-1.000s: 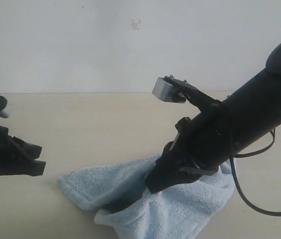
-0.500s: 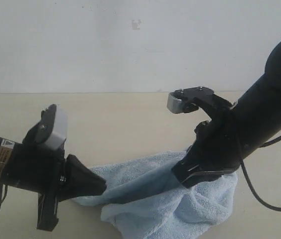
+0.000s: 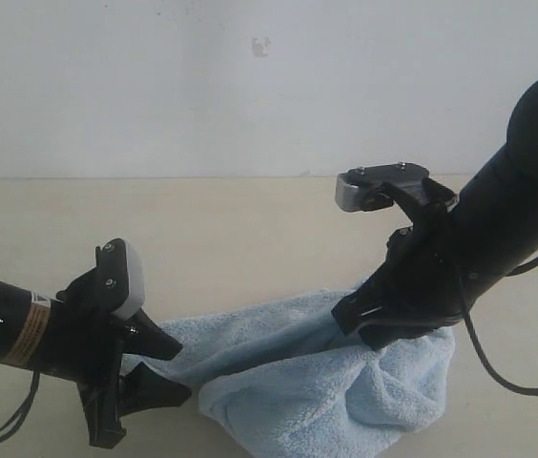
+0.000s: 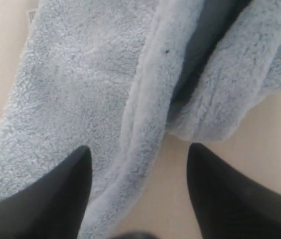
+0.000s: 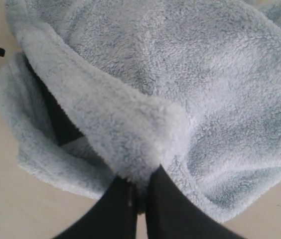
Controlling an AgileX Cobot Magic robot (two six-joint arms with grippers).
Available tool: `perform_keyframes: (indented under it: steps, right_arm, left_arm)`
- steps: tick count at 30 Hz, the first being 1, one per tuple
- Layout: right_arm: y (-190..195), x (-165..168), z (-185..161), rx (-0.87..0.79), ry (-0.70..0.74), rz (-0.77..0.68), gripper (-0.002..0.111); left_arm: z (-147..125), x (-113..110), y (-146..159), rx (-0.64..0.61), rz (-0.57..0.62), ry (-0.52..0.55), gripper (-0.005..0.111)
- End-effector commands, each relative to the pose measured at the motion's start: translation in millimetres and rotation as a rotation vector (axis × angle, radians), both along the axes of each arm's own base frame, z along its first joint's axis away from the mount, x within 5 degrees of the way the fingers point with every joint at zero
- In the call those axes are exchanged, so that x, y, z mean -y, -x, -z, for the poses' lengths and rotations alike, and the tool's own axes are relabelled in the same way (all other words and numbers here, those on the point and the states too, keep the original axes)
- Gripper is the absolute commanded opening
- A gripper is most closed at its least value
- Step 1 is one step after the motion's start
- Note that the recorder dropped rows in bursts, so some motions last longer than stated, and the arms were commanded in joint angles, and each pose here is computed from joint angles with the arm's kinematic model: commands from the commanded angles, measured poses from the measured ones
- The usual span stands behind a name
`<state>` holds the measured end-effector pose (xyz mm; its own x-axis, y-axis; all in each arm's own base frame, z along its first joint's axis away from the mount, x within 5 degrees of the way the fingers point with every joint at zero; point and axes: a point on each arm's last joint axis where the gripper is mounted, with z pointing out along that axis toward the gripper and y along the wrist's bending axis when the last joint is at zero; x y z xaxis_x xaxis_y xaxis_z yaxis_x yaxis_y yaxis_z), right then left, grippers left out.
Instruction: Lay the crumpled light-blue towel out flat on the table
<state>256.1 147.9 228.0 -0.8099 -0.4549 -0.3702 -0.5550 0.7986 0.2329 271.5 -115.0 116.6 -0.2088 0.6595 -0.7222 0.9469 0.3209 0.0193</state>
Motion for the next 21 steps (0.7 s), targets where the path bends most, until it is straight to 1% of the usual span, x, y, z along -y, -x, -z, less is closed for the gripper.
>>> perform_keyframes:
  steps: [1, 4, 6, 8, 11, 15, 16, 17, 21]
  right_arm:
    - [0, 0, -3, 0.013, -0.009, 0.006, 0.000]
    - [0, 0, -3, 0.015, -0.010, 0.007, 0.000]
    - [-1, 0, -3, 0.017, -0.010, 0.008, 0.000]
    - [-1, 0, -3, 0.017, -0.010, 0.008, 0.000]
    - [-1, 0, -3, 0.020, -0.009, 0.008, 0.000]
    - [-1, 1, -2, 0.031, 0.007, -0.005, 0.000]
    - [-1, 2, -2, 0.036, 0.016, -0.012, 0.000]
    - [-2, 3, -2, 0.047, 0.034, -0.022, 0.000]
    - [-4, 9, 0, 0.085, 0.113, -0.065, 0.000]
  left_arm:
    - [6, 1, -5, 0.020, -0.023, 0.011, 0.055]
    - [13, 1, -8, -0.013, -0.083, 0.035, 0.055]
    - [15, 1, -9, -0.007, -0.077, 0.031, 0.054]
    - [16, 1, -9, 0.000, -0.068, 0.027, 0.050]
    - [14, 2, -13, -0.026, -0.107, 0.047, 0.036]
    - [9, 3, -18, -0.105, -0.206, 0.094, 0.007]
    - [6, 4, -20, -0.123, -0.233, 0.112, 0.004]
    - [2, 4, -22, -0.135, -0.255, 0.126, 0.004]
    - [-23, 6, -28, -0.115, -0.267, 0.159, 0.004]
